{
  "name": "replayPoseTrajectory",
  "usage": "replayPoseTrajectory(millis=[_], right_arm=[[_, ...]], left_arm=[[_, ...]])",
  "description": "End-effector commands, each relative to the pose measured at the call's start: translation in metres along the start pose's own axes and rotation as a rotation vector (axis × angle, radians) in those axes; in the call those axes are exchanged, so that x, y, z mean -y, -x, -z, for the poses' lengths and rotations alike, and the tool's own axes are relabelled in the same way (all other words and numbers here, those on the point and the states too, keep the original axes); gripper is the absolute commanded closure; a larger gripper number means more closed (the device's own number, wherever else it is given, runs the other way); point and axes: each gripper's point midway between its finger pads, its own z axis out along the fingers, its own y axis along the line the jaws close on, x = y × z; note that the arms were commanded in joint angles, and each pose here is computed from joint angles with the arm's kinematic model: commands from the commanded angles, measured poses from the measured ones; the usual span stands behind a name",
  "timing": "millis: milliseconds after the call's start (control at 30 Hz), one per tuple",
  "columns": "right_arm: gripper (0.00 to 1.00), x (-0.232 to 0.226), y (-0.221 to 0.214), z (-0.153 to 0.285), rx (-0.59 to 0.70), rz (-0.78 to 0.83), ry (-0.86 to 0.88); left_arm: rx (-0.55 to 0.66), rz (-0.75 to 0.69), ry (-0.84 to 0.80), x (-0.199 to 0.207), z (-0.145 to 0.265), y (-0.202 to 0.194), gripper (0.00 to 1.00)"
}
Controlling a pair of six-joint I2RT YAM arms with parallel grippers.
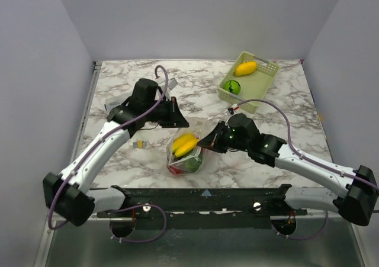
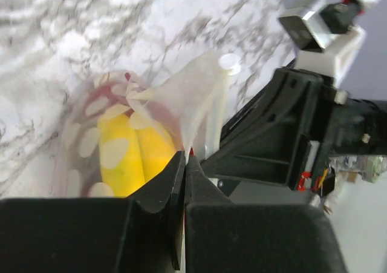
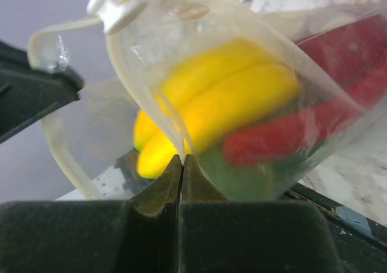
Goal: Place the food in the zip-top bag and seal the zipper
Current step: Adjust the zipper food storage bag at the center of the board.
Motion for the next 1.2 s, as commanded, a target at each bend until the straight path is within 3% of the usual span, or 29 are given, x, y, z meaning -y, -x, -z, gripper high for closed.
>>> replayPoseTrajectory(millis=[0, 167, 267, 500, 733, 867, 1000, 1167], right_arm=[[1.00, -0.014, 0.009, -0.005, 0.045, -0.051, 0.040], [1.00, -0.067, 0.021, 0.029, 0.066, -0.050, 0.195], [1.00, -0.076, 0.023, 0.038, 0.074, -0.081, 0.246], [1.00, -0.023, 0.011, 0.002, 0.088, -0.169, 0.162], [1.00, -0.067, 0.025, 0.016, 0.093, -0.137, 0.245], [1.00, -0.084, 0.032, 0.034, 0.125, -0.148, 0.310], [1.00, -0.052, 0.031, 0.025, 0.163, -0.210, 0.246], [1.00, -0.002, 0.019, 0.000, 0.158, -0.250, 0.121]], left_arm=[[-0.182, 0.022, -0.013, -0.004, -0.016, -0.014, 1.00], [-0.036, -0.031, -0.135, 0.045, 0.015, 0.006, 1.00], [-0.053, -0.005, -0.154, 0.044, 0.013, -0.002, 1.00], [-0.188, 0.058, -0.063, 0.001, -0.022, -0.027, 1.00], [-0.124, -0.039, -0.189, 0.054, 0.004, -0.017, 1.00], [-0.110, -0.041, -0.190, 0.056, 0.005, -0.017, 1.00], [-0.110, -0.027, -0.092, 0.024, -0.014, -0.024, 1.00], [-0.202, 0.041, -0.021, -0.010, -0.034, -0.034, 1.00]])
